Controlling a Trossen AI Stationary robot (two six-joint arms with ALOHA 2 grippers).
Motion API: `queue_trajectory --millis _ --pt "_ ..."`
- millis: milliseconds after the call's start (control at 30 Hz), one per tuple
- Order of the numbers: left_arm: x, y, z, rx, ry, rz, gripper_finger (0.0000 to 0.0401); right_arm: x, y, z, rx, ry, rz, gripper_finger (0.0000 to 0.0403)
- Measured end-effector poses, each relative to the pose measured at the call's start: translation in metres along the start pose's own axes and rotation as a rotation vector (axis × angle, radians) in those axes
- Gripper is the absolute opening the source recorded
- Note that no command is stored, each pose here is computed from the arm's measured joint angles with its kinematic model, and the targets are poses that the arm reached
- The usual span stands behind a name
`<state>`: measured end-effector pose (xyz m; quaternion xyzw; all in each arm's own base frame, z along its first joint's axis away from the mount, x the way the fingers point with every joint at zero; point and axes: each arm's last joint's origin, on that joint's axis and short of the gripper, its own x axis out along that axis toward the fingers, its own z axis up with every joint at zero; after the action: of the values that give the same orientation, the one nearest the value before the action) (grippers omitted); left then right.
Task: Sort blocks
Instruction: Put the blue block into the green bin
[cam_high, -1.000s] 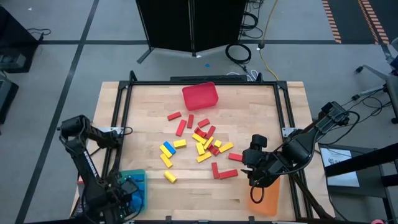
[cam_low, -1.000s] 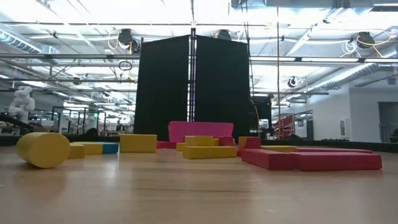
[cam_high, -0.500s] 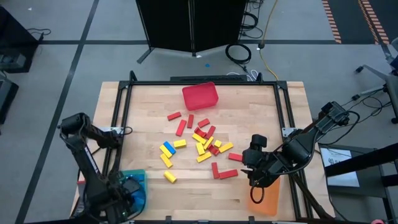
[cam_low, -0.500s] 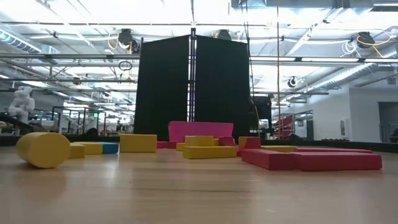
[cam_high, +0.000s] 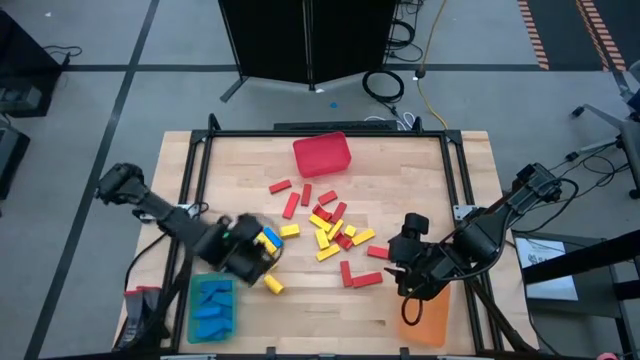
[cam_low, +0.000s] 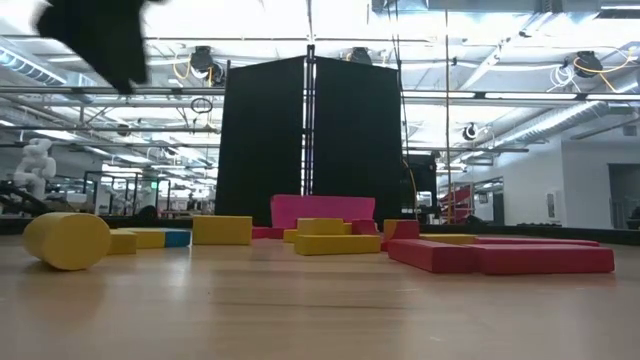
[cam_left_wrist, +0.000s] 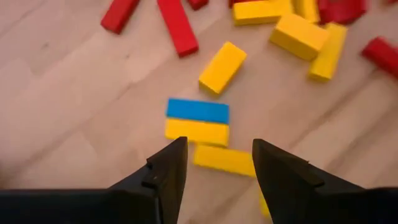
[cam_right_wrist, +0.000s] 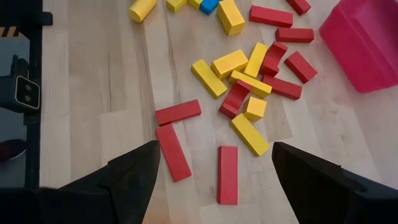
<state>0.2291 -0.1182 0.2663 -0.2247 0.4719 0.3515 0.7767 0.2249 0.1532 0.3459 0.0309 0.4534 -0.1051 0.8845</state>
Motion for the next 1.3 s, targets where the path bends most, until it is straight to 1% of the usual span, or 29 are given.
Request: queue_trajectory --millis 100,200,333,400,467,533,667,833,967,1067,1300 --pt "0.019 -0.005 0.025 0.102 0.048 -0.036 0.0187 0.000 0.000 0.000 0.002 0.000 0.000 0.0306" --pt "0.034 -0.007 0.042 0.165 0.052 -0.068 0.0187 0.000 0.000 0.000 0.002 -0.001 0.000 0.0306" --pt "0.051 -0.004 0.054 0.235 0.085 -0.021 0.0187 0.000 0.000 0.000 0.003 -0.001 0.002 0.0306" --pt "0.056 -0.004 0.057 0.303 0.100 -0.019 0.0187 0.000 0.000 0.000 0.003 0.002 0.004 0.0306" --pt "0.062 -0.006 0.056 0.391 0.125 -0.016 0.0187 0.000 0.000 0.000 0.001 0.008 0.007 0.0306" --pt "0.069 -0.008 0.055 0.443 0.148 -0.003 0.0187 0.000 0.000 0.000 -0.001 0.008 0.008 0.0306" --pt "0.083 -0.012 0.052 0.457 0.206 0.011 0.0187 0.000 0.000 0.000 -0.001 0.009 0.008 0.0306" --pt "0.106 -0.013 0.040 0.511 0.261 0.040 0.0187 0.000 0.000 0.000 0.001 0.011 0.009 0.0306" --pt "0.118 -0.012 0.034 0.604 0.286 0.052 0.0187 0.000 0.000 -0.001 0.000 0.013 0.011 0.0306" --pt "0.125 -0.014 0.031 0.628 0.275 0.026 0.0187 0.000 0.000 -0.001 0.000 0.014 0.010 0.0306" --pt "0.141 -0.016 0.026 0.602 0.238 -0.031 0.0187 0.000 0.000 -0.001 -0.001 0.018 0.012 0.0306"
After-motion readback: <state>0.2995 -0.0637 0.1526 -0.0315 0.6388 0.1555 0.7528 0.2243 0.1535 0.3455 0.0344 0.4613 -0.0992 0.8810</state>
